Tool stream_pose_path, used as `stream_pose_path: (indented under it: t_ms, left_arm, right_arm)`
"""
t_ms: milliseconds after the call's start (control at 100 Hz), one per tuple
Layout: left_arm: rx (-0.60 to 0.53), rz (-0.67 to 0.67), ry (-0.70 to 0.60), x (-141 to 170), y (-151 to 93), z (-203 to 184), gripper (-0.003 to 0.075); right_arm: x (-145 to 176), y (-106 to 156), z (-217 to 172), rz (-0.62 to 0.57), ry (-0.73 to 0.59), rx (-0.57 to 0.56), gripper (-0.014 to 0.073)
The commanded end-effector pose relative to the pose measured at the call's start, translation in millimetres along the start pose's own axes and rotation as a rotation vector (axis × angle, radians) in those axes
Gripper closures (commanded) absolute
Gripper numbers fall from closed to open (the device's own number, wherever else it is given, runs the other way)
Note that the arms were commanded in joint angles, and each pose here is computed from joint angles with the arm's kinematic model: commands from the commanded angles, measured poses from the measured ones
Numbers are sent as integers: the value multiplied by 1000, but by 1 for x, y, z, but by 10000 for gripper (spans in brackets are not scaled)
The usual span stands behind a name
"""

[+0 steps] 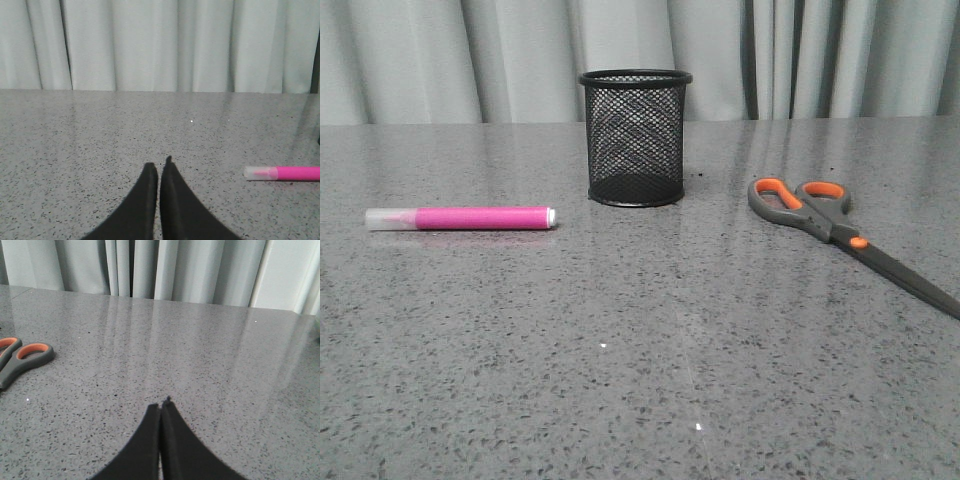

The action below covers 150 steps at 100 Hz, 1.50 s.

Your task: Put pen and scissors into bin

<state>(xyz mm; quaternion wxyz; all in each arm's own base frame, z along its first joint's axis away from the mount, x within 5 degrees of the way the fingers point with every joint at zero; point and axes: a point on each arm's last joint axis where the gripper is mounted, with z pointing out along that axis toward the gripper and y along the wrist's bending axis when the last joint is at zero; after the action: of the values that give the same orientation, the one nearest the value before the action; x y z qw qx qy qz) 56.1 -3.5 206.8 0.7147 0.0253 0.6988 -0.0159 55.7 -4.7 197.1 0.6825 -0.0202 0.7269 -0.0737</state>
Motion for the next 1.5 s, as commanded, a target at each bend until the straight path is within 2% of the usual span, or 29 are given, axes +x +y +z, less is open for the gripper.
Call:
stream_pose_path:
  t_ms: [0,670,1010,1200,1340,1490]
  left_arm:
    - [4,-17,-60,7,0,-1,739]
    - [4,-17,-60,7,0,-1,739]
    - [3,-21,-75,5,0,-1,739]
    - [3,-142,-86,4,0,-1,739]
    - [2,-282,-97,3,1,-1,739]
    - [3,-442,-96,4,2,-1,739]
  right_arm:
    - [-3,0,-1,-18,-80,14,665]
    - [-3,-1,-1,-18,-83,15,665]
    - [-11,-1,-2,-8,-171,22,665]
    - [-17,-2,-3,90,-233,25,665]
    - [-20,-4,-4,182,-272,29,665]
    - [-21,-5,-4,226,-286,32,665]
